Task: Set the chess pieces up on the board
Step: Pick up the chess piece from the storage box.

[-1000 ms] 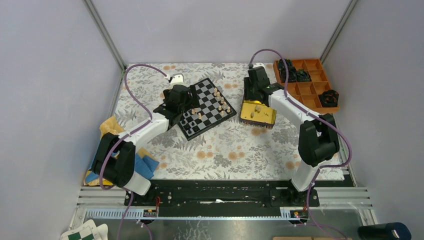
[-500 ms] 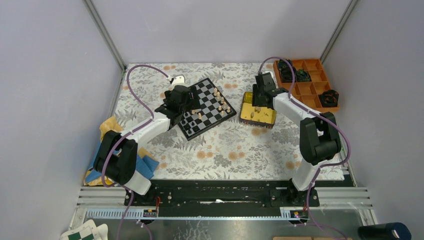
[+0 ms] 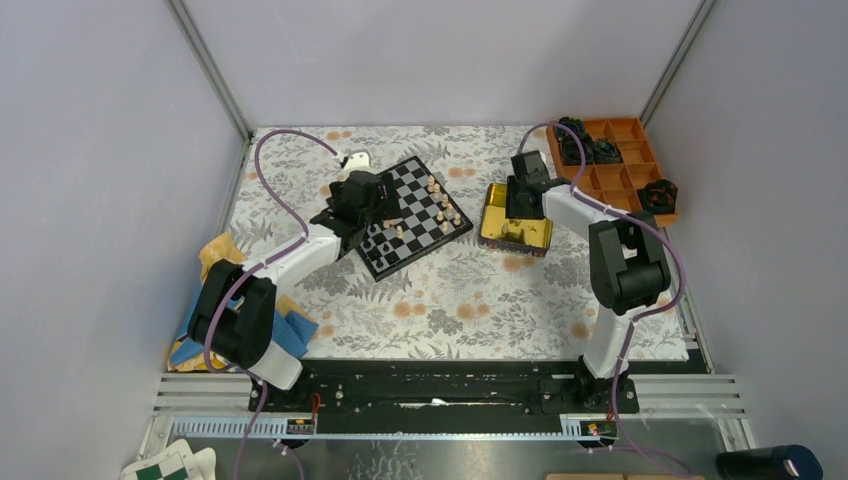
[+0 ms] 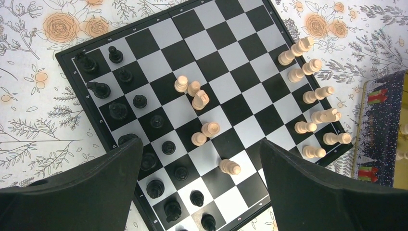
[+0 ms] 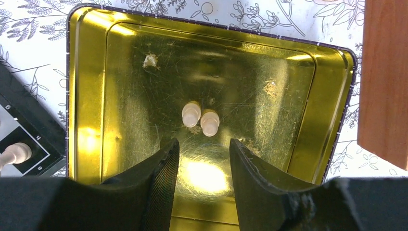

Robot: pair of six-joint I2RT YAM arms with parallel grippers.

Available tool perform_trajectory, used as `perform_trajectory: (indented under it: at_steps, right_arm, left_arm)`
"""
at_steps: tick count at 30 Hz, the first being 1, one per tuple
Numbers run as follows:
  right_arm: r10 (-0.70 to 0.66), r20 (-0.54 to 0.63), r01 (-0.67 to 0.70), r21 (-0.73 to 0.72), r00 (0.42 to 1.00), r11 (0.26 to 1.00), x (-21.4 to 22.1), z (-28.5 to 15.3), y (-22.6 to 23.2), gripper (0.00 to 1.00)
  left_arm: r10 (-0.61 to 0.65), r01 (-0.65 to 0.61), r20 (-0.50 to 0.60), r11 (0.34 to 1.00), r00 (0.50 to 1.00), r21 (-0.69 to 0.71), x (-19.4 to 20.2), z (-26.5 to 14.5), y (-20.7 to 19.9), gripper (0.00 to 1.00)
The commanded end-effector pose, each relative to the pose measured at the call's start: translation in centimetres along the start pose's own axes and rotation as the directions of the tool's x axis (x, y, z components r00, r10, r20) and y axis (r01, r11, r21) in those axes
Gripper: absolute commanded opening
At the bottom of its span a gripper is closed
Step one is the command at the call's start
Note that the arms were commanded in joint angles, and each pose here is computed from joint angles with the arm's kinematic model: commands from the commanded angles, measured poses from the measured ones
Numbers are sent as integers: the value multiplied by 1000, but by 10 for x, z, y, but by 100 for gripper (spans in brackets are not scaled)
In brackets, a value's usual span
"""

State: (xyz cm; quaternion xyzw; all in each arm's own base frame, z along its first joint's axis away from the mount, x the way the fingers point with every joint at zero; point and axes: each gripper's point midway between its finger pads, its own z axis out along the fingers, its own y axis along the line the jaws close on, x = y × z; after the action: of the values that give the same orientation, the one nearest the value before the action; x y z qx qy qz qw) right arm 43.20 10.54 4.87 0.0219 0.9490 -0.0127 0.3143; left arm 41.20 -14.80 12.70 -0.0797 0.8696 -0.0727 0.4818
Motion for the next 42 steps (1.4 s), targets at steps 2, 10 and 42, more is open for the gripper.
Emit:
perform_trajectory:
  at_steps: [2,10,42]
  right_arm:
    - [27,38,-26,-39,999,999,-17,4,6,48]
    - [15,28,-14,-55,1000,998,-17,11,7,44]
    - [11,56,-10,-28,998,1000,-24,-4,-5,0]
  left_arm:
    - [-13,13,30,1000,999,4,-14,3,-4,99]
    - [-11,11,26,1000,1000,3,-13,5,-4,99]
    - [-13,13,32,1000,999,4,-16,4,-5,99]
